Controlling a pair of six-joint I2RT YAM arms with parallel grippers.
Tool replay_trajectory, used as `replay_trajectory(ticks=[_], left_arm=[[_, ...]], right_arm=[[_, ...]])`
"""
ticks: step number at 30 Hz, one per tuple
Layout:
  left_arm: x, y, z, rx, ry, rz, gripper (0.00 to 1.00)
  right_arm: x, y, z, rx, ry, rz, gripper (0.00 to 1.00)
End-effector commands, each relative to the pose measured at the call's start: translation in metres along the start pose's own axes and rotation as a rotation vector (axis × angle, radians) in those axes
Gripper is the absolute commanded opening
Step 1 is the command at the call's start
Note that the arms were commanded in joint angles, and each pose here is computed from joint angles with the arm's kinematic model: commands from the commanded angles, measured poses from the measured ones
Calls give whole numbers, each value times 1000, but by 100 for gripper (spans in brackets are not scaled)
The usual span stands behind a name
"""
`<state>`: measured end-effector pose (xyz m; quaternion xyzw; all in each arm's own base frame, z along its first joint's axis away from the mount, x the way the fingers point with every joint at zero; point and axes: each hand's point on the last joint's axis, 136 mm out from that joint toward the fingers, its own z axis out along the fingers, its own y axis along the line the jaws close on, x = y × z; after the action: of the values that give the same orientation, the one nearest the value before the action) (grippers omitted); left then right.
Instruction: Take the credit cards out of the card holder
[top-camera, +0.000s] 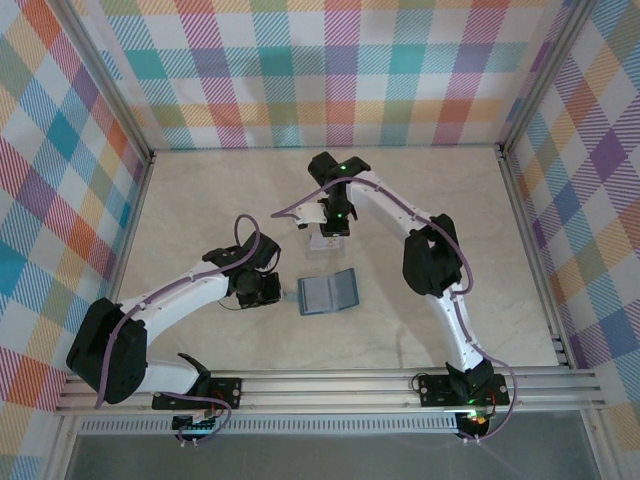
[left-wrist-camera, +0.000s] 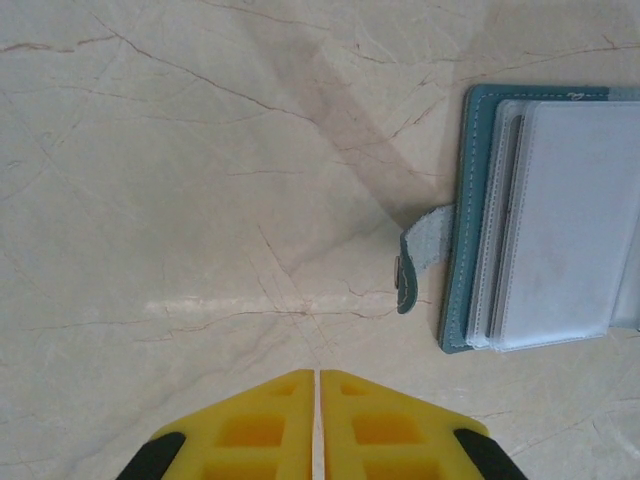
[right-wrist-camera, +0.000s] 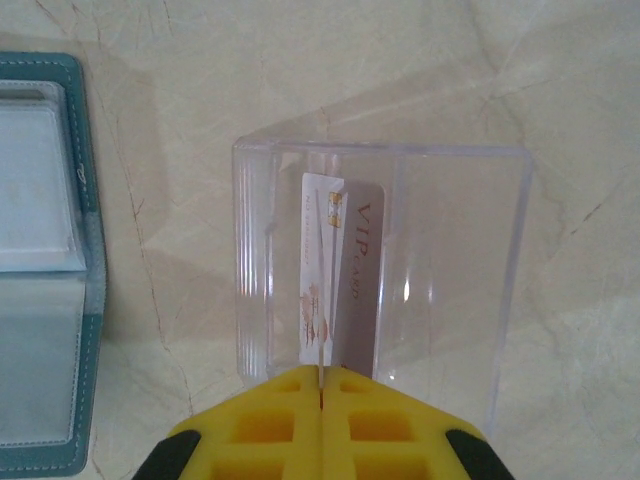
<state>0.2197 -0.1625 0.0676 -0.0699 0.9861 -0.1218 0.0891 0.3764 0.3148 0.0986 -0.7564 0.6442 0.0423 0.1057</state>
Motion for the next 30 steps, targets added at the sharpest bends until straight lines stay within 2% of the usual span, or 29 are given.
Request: replay_trajectory(ticks=[1, 8, 12, 15, 24, 30], left_arm=[[4, 10, -1, -23, 3, -23, 11], [4, 10, -2, -19, 0, -25, 11], [4, 10, -2, -18, 1, -24, 11], [4, 11, -3, -19, 0, -27, 11], [3, 11, -4, -16, -2, -26, 11], [0, 4, -6, 11, -11, -22, 11]], right_arm=[[-6, 8, 2, -42, -16, -24, 0], [-8, 12, 10, -66, -17, -14, 5], [-7, 6, 9, -38, -5, -10, 21], [-8, 1, 6, -9, 0, -12, 27], [-6, -13, -1, 78, 10, -3, 31], [-11, -8, -14, 85, -30, 14, 31]])
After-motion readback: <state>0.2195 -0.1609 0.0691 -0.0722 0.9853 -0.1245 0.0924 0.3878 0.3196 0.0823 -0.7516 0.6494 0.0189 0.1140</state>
